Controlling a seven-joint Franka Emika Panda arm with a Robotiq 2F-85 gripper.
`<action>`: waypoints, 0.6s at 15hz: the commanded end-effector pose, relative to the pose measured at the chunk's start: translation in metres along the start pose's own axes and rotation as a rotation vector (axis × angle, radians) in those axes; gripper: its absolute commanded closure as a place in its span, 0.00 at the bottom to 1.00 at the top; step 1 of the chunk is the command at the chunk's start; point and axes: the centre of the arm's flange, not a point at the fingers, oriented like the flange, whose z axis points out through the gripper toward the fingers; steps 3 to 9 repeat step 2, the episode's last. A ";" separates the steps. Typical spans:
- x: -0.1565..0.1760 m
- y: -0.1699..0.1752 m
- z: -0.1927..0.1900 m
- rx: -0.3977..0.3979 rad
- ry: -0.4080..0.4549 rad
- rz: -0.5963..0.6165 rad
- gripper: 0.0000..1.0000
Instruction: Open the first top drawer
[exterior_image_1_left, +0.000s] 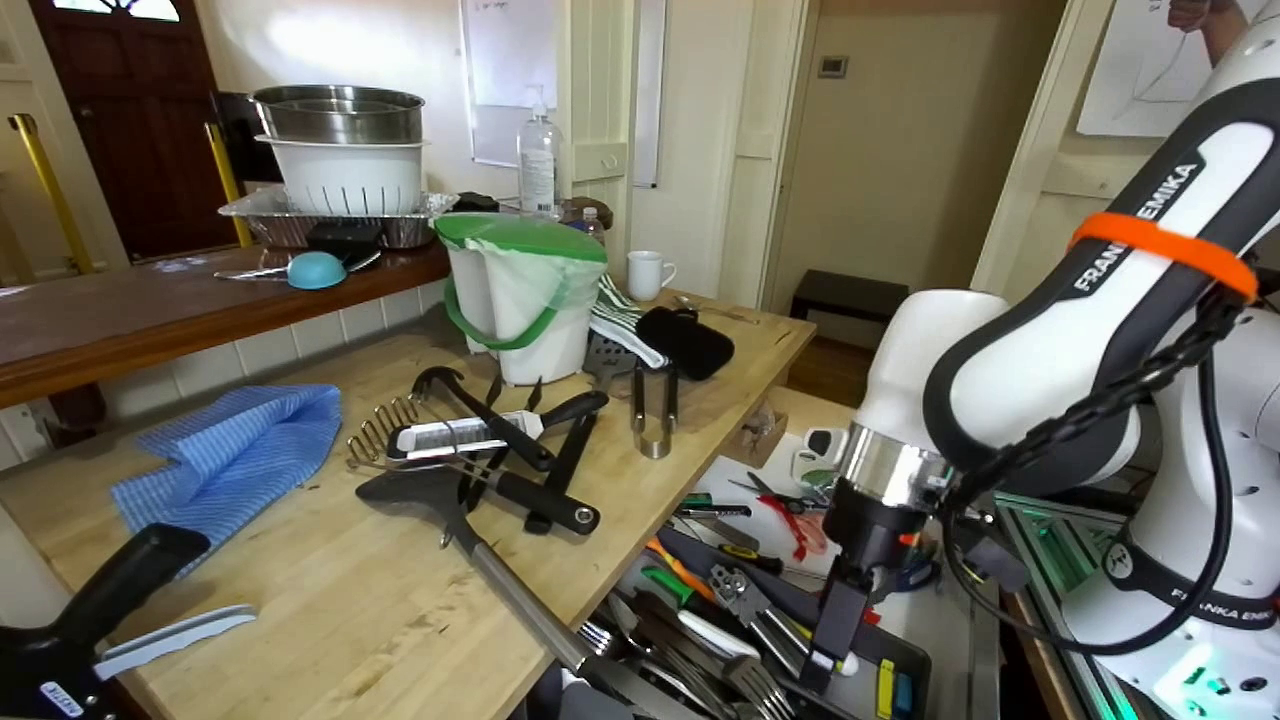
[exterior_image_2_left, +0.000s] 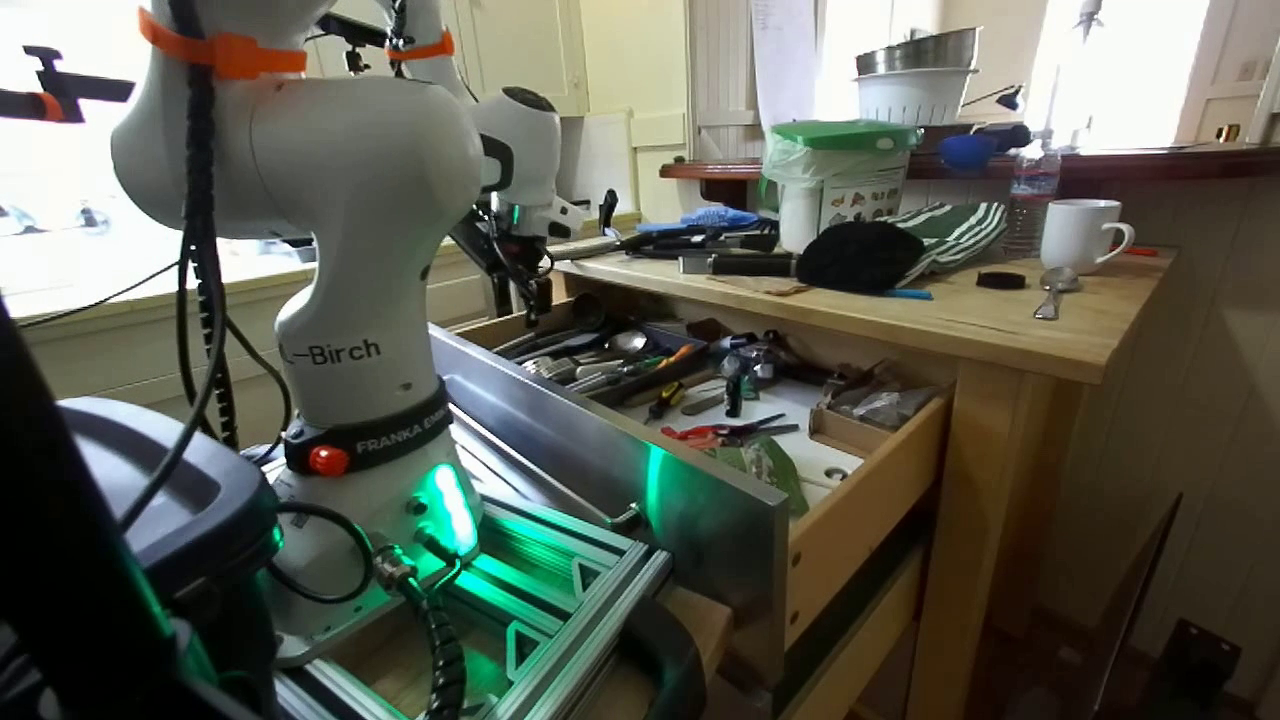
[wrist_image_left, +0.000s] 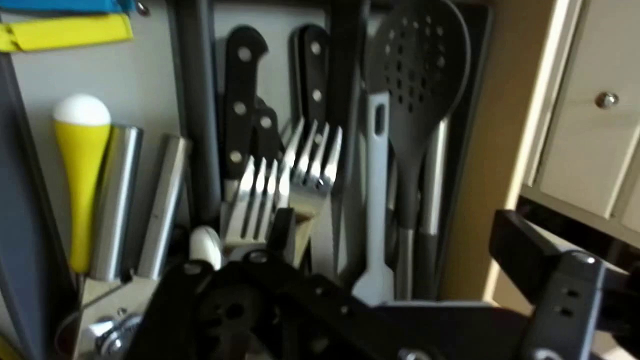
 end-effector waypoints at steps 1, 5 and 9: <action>-0.020 -0.005 -0.084 0.096 0.182 0.008 0.00; 0.012 -0.014 -0.029 0.050 0.103 0.011 0.00; 0.012 -0.014 -0.029 0.050 0.103 0.011 0.00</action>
